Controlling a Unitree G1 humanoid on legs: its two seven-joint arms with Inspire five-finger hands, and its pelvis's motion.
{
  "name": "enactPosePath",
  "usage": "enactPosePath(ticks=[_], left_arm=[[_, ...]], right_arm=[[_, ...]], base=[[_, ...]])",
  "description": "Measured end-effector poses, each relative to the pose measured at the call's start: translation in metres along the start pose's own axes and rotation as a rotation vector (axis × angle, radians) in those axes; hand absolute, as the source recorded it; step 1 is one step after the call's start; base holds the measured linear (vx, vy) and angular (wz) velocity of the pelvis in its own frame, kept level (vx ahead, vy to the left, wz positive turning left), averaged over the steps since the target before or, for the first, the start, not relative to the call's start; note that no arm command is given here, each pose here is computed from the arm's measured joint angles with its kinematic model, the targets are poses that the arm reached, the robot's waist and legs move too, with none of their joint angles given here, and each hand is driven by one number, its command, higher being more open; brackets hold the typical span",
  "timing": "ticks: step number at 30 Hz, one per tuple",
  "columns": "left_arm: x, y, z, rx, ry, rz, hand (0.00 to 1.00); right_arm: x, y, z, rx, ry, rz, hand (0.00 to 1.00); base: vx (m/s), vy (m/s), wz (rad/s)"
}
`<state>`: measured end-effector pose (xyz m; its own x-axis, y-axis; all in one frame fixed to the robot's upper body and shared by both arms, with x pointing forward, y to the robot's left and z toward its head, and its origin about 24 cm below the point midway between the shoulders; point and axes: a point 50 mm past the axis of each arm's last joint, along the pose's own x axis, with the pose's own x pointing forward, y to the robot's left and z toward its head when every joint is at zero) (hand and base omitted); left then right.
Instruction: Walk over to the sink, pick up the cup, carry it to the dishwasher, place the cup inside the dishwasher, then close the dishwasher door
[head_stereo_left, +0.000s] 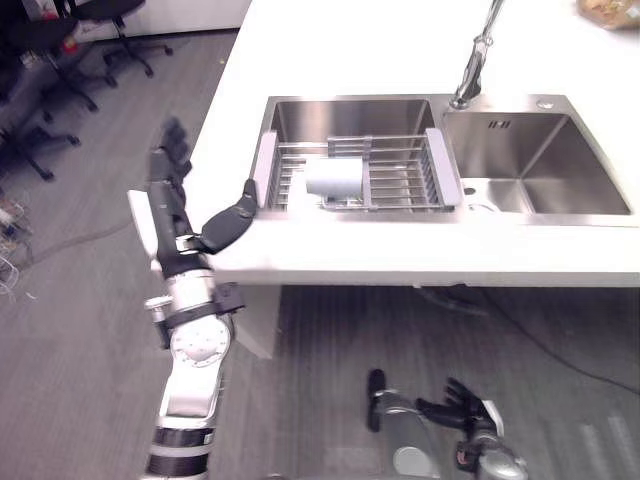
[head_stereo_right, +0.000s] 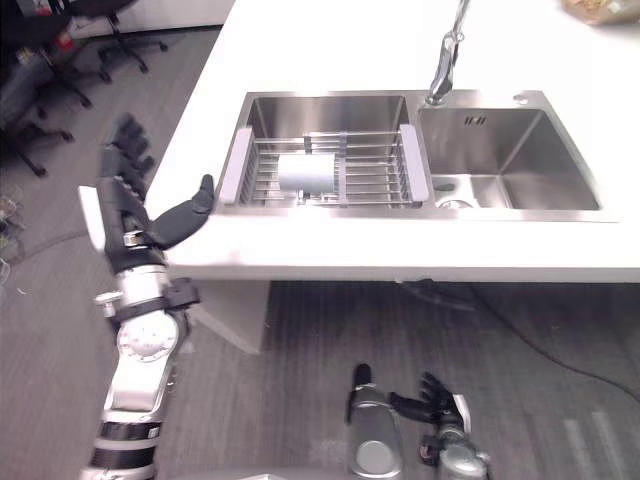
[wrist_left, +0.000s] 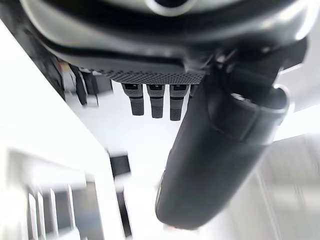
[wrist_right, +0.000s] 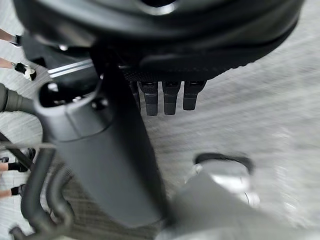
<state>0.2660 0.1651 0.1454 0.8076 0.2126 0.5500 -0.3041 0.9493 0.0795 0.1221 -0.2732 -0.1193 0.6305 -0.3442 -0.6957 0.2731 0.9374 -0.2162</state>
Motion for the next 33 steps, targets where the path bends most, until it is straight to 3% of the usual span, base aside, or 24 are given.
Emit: enactPosePath(ticks=[4, 12, 21, 33], left_arm=[[0.01, -0.034, 0.004, 0.06, -0.06, -0.216, 0.9], [0.005, -0.043, 0.005, 0.233, -0.113, -0.406, 0.9], [-0.026, -0.025, -0.03, 0.391, 0.056, -0.614, 0.9], [-0.066, -0.019, -0.029, 0.348, 0.125, -0.804, 0.9]], right_arm=[[-0.001, -0.005, -0.004, -0.011, 0.017, -0.001, 0.9], [-0.005, -0.003, -0.013, -0.029, 0.039, 0.031, 0.9], [-0.013, 0.027, -0.031, -0.03, 0.095, 0.113, 0.9], [-0.02, 0.026, -0.051, -0.11, 0.171, 0.132, 0.9]], base=[[0.49, -0.219, 0.09], [0.31, 0.062, -0.12], [0.13, 0.057, 0.06], [0.0, -0.024, 0.01]])
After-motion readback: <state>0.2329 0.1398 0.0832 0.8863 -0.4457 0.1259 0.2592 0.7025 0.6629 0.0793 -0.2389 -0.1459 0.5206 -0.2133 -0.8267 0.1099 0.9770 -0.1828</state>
